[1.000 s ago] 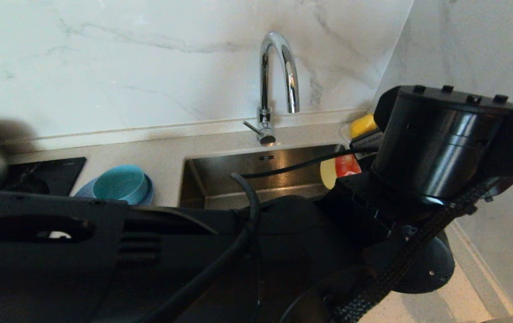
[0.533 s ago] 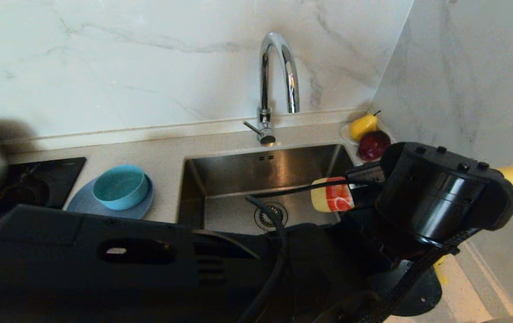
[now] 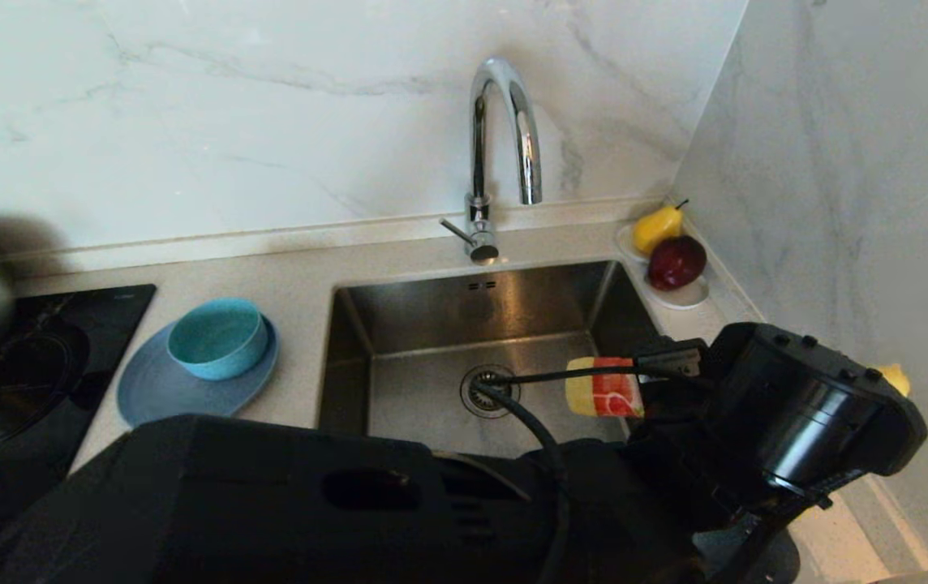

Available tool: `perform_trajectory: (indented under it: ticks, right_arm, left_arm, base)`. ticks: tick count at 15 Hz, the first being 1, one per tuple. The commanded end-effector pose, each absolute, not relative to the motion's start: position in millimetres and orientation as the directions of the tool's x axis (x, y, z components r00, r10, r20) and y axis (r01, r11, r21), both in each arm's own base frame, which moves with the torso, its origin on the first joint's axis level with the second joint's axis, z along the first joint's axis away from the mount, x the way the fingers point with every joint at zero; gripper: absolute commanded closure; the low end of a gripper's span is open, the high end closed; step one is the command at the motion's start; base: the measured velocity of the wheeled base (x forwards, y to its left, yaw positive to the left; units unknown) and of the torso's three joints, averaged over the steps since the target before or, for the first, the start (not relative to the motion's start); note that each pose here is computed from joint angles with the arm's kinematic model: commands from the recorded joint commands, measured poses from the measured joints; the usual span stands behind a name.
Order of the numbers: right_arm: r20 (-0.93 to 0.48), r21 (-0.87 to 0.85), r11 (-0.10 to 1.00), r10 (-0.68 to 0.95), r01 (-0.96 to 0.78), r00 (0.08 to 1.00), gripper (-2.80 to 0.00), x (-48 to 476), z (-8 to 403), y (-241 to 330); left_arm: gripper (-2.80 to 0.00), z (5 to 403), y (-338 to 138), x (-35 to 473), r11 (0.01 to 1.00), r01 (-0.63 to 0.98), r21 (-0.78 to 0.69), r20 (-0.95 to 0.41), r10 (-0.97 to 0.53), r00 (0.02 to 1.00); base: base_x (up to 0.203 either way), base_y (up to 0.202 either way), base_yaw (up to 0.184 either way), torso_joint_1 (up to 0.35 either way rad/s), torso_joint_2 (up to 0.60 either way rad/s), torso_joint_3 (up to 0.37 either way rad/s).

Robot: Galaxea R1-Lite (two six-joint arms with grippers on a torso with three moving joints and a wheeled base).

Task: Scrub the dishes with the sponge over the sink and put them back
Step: Squeeze it onto the sponge

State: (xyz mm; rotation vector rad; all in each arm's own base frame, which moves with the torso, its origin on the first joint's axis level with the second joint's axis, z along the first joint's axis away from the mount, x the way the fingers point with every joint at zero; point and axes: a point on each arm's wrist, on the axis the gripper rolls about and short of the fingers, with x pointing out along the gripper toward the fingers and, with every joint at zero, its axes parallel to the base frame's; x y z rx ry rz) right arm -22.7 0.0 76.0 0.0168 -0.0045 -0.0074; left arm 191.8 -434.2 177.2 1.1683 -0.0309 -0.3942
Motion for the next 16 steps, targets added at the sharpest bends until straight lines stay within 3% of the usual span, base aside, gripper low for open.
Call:
perform_trajectory:
  ticks: [1,10,16]
  right_arm:
    - [0.005,0.017,1.0,-0.008,0.008,1.0,0.0,-23,76,0]
    - [0.005,0.017,1.0,-0.008,0.008,1.0,0.0,-23,76,0]
    - [0.005,0.017,1.0,-0.008,0.008,1.0,0.0,-23,76,0]
  left_arm:
    - [0.0,162,-443,195,0.307,0.27,0.913,-0.189,-0.269,0.944]
    - [0.0,138,-466,199,0.279,0.238,0.93,-0.188,-0.193,0.963]
    - [0.0,130,-467,199,0.16,0.235,0.959,-0.204,-0.188,0.961]
  base:
    - [0.0,0.0,0.0,0.0,0.0,0.0]
    - [0.0,0.0,0.0,0.0,0.0,0.0]
    - [0.0,0.0,0.0,0.0,0.0,0.0]
